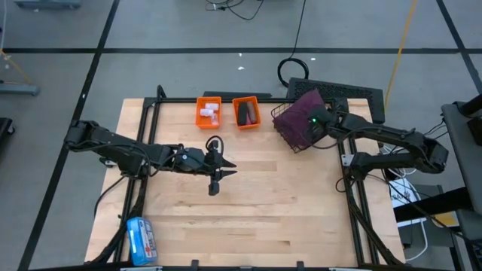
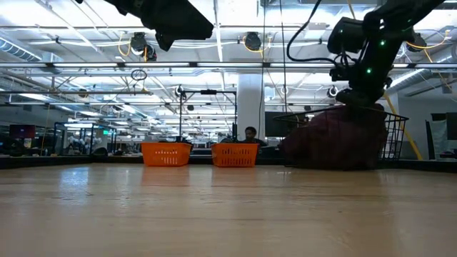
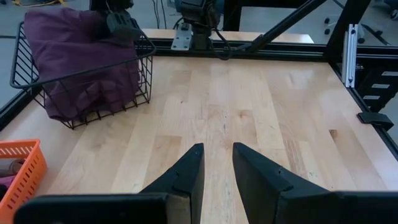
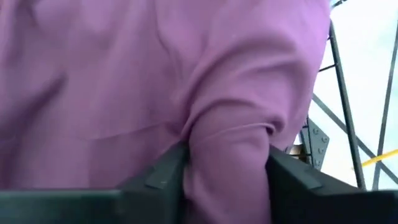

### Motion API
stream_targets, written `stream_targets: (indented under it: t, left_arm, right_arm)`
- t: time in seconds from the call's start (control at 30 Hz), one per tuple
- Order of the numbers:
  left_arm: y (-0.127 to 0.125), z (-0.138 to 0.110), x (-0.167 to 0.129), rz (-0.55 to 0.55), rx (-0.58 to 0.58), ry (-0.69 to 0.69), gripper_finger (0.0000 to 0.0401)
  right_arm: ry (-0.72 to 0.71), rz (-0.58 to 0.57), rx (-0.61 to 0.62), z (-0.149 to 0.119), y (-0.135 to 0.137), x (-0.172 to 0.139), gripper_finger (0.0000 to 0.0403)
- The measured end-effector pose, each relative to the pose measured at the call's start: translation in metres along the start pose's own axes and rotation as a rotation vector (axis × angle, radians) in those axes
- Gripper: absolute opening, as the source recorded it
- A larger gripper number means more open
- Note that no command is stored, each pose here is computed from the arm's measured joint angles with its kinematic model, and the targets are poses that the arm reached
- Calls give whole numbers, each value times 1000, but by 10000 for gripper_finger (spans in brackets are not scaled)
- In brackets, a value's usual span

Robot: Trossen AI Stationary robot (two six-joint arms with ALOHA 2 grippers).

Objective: Pick & Place Medicine items
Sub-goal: Put the purple patient gown into the wire basket, then return to Home Position

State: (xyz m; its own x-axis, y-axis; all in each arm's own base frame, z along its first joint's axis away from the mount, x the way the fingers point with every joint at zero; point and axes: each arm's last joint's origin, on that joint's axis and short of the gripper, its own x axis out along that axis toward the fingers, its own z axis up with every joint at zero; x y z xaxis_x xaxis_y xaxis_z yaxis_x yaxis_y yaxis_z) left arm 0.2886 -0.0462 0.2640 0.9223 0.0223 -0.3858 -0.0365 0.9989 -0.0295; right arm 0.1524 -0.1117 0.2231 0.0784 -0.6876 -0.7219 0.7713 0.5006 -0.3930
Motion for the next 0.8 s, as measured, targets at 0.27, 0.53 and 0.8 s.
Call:
stream_targets:
  t: [0.27,0.53,0.8]
  left_arm:
    - [0,0,0,0,-1,0,93]
    - [0,0,0,0,10,0,93]
    - [7,6,-38,5,73,64,93]
  right_arm:
    - [-70,-148,-13,1,-11,-10,302]
    - [-228,-163,44,4,-26,-33,357]
    - [-441,-61,261,3,-45,-75,352]
